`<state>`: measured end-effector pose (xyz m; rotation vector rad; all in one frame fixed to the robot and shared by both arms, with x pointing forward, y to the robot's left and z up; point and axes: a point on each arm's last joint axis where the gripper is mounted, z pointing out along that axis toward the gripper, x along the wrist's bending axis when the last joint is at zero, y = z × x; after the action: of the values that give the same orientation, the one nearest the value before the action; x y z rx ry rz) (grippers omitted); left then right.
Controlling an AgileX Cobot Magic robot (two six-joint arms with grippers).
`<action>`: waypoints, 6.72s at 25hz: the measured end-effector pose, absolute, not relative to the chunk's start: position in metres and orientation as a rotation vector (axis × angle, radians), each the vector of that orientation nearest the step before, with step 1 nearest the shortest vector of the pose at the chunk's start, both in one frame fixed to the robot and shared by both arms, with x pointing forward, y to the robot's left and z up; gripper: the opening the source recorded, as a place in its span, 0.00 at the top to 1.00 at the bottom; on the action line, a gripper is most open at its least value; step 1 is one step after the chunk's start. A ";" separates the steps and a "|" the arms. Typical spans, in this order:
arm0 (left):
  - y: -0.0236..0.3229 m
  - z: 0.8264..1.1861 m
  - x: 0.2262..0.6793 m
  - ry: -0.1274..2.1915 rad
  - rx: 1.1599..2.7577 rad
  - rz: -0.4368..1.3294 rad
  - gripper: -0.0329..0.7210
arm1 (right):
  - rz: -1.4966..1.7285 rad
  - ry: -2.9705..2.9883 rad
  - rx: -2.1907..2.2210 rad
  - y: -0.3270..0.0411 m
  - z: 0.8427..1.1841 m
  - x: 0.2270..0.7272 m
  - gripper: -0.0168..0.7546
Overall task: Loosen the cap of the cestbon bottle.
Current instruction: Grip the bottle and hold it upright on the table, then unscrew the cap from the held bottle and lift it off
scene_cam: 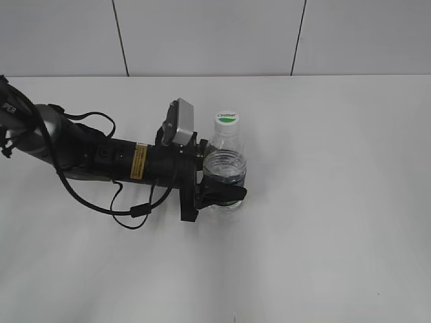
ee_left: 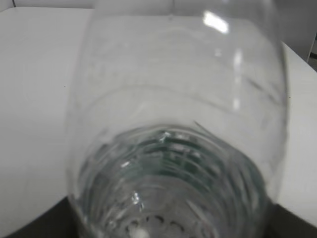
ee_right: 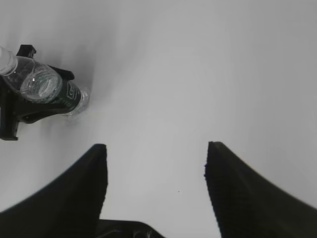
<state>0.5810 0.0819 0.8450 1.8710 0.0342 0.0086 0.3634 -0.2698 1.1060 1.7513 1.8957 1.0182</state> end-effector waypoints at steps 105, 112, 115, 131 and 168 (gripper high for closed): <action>0.082 0.845 0.581 0.024 1.874 0.008 0.42 | 0.495 2.575 1.905 -0.034 1.044 0.568 0.50; 0.082 0.845 0.581 0.024 1.874 0.008 0.42 | 0.487 2.581 1.901 -0.035 1.044 0.568 0.50; 0.082 0.845 0.581 0.025 1.874 0.008 0.42 | 0.475 2.586 1.900 -0.034 1.040 0.569 0.50; 0.081 0.844 0.580 0.025 1.880 0.010 0.42 | 0.432 2.609 1.865 -0.034 1.036 0.570 0.58; 0.081 0.844 0.579 -0.009 1.885 0.011 0.42 | 0.509 3.056 0.026 -0.030 1.038 0.568 0.58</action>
<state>0.5791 0.0806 0.8444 1.8853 -0.0088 0.0115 0.5675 -0.0297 1.0382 0.0262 3.0564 0.5090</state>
